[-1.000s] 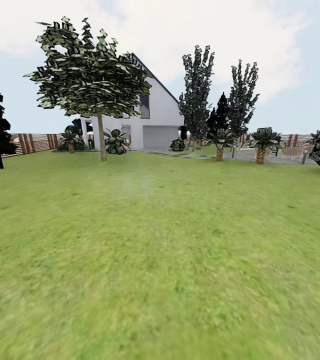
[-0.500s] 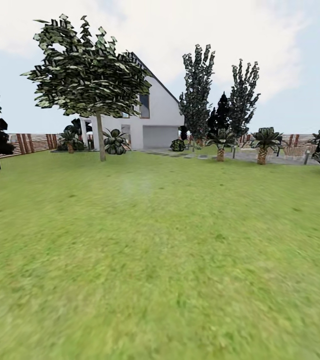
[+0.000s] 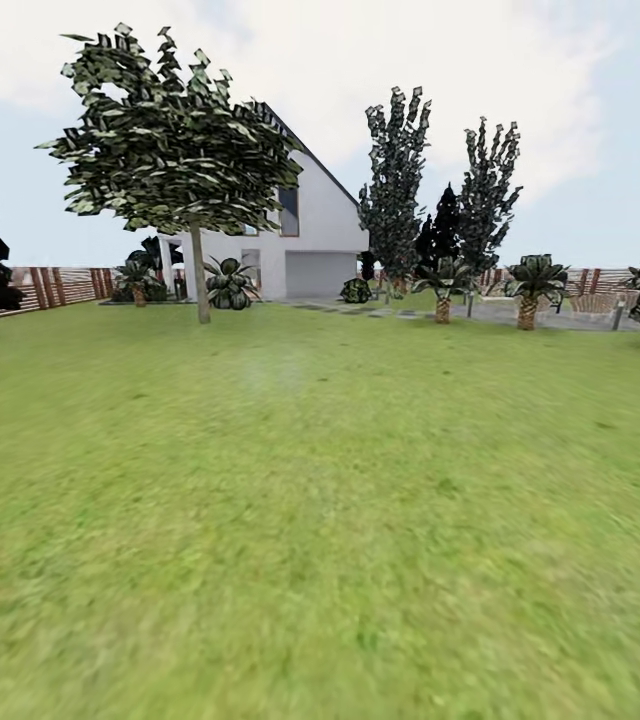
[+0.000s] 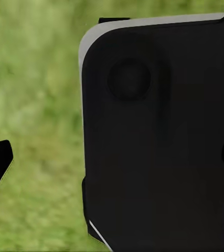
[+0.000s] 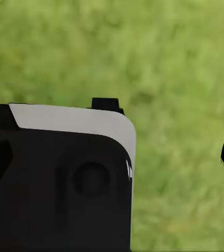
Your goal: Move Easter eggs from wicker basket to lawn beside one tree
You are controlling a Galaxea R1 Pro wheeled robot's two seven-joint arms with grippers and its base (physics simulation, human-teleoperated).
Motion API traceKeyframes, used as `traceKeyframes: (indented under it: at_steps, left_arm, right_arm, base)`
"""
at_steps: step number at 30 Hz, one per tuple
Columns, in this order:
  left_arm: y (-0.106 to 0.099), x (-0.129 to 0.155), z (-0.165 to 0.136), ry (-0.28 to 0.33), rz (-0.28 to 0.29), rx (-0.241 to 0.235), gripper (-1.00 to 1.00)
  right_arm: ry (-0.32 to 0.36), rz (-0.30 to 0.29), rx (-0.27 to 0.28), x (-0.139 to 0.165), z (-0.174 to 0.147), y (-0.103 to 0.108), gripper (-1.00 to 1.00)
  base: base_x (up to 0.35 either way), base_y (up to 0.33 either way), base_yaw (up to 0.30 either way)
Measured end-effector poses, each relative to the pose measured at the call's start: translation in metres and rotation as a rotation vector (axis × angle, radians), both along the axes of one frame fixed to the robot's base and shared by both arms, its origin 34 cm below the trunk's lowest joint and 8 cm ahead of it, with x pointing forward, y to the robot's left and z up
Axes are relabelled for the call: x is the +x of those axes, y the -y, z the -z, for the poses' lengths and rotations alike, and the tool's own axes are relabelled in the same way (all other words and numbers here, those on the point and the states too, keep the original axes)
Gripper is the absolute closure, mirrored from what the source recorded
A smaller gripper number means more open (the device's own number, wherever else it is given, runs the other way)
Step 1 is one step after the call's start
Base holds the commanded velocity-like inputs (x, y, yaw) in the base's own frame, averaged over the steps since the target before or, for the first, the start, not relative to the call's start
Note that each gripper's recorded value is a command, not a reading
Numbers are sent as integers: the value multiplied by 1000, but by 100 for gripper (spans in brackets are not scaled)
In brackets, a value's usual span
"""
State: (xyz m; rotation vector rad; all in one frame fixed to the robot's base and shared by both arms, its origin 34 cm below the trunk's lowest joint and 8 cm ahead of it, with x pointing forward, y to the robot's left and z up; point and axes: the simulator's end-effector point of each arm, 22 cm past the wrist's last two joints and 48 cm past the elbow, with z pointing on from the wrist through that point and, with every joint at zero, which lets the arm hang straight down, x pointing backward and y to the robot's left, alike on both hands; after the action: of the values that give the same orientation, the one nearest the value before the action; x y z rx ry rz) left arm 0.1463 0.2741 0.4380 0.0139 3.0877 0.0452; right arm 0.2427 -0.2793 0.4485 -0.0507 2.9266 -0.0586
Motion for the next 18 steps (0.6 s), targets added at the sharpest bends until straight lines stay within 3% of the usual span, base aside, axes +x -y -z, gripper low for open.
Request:
traceKeyframes:
  at_steps: [18]
  left_arm:
    - [0, 0, 0, 0, 0, 1, -100]
  right_arm:
    - [0, -1, 0, 0, 0, 0, -100]
  base:
    - [338, 0, -17]
